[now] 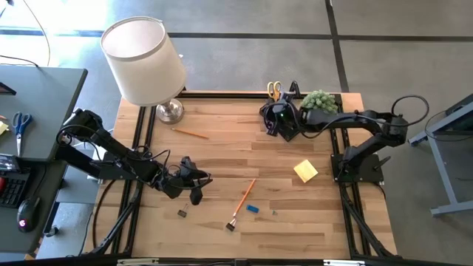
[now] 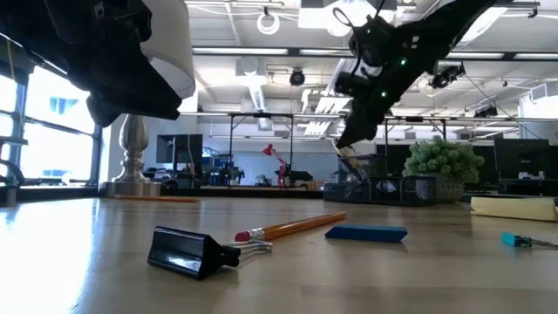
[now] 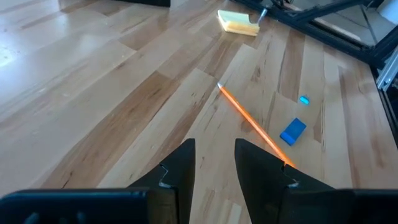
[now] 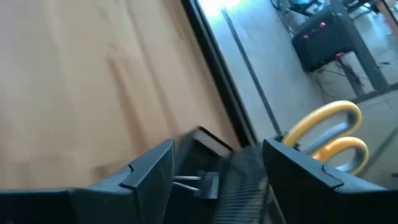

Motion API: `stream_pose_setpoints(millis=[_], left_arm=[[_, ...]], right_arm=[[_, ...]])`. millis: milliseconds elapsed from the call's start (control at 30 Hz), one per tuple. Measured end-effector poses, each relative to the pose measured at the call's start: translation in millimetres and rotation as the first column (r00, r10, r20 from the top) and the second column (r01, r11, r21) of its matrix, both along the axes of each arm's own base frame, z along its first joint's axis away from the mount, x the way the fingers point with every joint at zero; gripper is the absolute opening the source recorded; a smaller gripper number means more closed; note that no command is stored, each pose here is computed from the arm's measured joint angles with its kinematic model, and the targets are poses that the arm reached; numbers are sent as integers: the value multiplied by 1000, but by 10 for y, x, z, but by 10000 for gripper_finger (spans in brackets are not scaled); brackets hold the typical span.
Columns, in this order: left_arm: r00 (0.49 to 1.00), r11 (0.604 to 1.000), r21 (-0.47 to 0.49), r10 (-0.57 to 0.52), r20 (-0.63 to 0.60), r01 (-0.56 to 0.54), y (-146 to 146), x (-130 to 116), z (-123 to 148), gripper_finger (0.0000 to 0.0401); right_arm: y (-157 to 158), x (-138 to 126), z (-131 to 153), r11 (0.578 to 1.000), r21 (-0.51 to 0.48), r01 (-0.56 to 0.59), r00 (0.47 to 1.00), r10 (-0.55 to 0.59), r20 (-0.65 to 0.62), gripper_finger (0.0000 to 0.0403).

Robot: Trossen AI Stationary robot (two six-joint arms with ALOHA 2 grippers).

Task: Pick and place office supplies into organizer
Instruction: Put the right black binder clip into the desk organizer

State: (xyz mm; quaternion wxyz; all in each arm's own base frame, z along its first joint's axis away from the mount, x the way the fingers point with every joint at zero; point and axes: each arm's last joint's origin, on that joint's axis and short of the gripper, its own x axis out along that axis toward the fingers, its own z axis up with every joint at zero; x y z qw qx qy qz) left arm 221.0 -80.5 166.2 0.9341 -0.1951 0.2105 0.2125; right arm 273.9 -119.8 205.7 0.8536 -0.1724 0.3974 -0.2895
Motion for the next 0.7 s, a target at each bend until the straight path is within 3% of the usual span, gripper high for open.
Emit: stream_pose_setpoints(millis=[200,367,500,700], left_arm=[[998,998,-35,-60,-21,60,-18,1,-9,101],[985,987,-105,-133,-106,122,-53,9,13,94],[960,986,-152,-104,-262,66,-83,44,225,60],[925,972,-235,-85,-371,-5,-138,58,579,19]], right_arm=[[560,-41,228,980,131,-148,986,136,95,219],[1095,-142,334,910,250,-330,943,304,138,202],[1498,-223,162,865,270,-422,906,396,148,190],[1827,-437,-162,879,269,-394,919,369,143,174]])
